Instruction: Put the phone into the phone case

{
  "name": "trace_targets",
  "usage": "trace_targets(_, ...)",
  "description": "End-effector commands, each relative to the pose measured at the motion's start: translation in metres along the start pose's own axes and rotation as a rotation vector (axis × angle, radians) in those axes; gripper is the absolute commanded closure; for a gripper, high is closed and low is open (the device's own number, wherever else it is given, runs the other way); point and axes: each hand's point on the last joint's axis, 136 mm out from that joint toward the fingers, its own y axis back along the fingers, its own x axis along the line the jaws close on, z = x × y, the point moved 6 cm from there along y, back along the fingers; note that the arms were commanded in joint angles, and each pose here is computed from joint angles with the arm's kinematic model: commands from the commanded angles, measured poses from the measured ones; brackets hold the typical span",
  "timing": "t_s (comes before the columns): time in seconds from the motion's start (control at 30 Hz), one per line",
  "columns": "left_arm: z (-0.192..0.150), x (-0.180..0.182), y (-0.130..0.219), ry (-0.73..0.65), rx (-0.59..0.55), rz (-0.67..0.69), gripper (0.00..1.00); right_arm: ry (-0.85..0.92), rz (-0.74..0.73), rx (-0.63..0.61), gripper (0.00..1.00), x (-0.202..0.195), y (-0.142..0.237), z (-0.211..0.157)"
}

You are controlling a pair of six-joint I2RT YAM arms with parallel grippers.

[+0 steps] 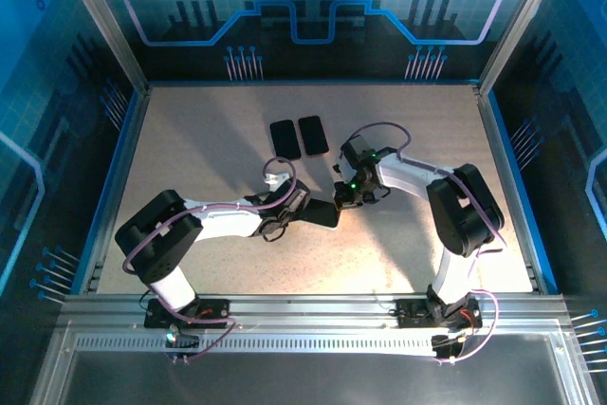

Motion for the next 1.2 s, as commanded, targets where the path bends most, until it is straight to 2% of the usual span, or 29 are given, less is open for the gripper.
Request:
trace_targets(0.0,-0.01,0.009,-0.008,-0.019,0.029,0.043,1.0,0.006,-0.109,0.143,1.0,-0.014,-0.047,-0.034)
trace_targets(0.63,-0.017,0.013,-0.014,0.002,0.053,0.048,1.0,-0.075,-0.125,0.265,1.0,-0.028,-0.09,-0.083)
trace_targets(0.8,-0.018,0.013,-0.014,0.006,0.057,0.047,1.0,-0.074,-0.127,0.27,1.0,-0.028,-0.091,-0.085)
trace_targets(0.93,-0.019,0.01,-0.017,-0.004,0.064,0.037,1.0,-0.077,-0.112,0.247,1.0,-0.026,-0.085,-0.081)
trace_targets(1.17,-0.019,-0.018,-0.031,-0.034,0.108,-0.016,1.0,-0.196,-0.007,0.089,1.0,-0.031,-0.042,-0.068)
